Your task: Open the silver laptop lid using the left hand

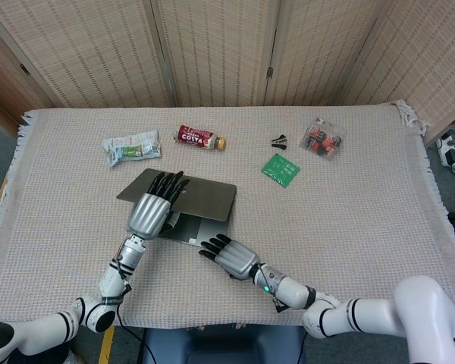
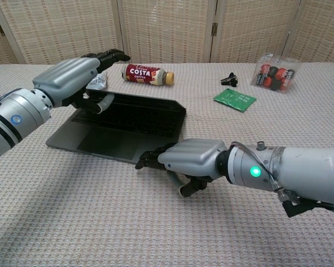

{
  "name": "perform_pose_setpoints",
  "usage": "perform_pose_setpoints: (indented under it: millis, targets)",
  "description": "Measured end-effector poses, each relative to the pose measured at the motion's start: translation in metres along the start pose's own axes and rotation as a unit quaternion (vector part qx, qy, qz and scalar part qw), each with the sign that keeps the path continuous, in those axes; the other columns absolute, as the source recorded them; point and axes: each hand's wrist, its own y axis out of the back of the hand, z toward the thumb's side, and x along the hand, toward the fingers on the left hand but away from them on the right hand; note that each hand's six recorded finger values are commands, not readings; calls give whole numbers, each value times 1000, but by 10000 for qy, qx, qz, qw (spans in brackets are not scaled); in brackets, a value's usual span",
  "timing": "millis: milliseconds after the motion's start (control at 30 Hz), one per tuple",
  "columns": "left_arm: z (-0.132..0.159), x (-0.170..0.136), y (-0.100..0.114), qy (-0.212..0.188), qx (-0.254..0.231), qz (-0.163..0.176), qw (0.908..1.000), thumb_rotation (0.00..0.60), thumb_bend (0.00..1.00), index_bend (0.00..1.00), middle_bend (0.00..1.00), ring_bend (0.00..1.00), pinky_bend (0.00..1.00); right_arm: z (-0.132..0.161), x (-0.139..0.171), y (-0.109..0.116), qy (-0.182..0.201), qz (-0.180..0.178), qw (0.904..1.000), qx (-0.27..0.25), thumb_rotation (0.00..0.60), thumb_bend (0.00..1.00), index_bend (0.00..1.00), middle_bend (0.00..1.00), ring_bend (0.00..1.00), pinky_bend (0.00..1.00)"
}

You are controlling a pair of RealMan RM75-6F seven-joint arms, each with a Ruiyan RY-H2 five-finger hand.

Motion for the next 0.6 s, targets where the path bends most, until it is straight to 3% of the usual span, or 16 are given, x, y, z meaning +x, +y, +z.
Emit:
perform_pose_setpoints:
  millis: [600]
  targets:
    - [3,46,36,100,-1,144,9998,600,580,0,0,0,0,-1,-4,1,-108,-1,9999,-15,600,1000,0,0,106,0]
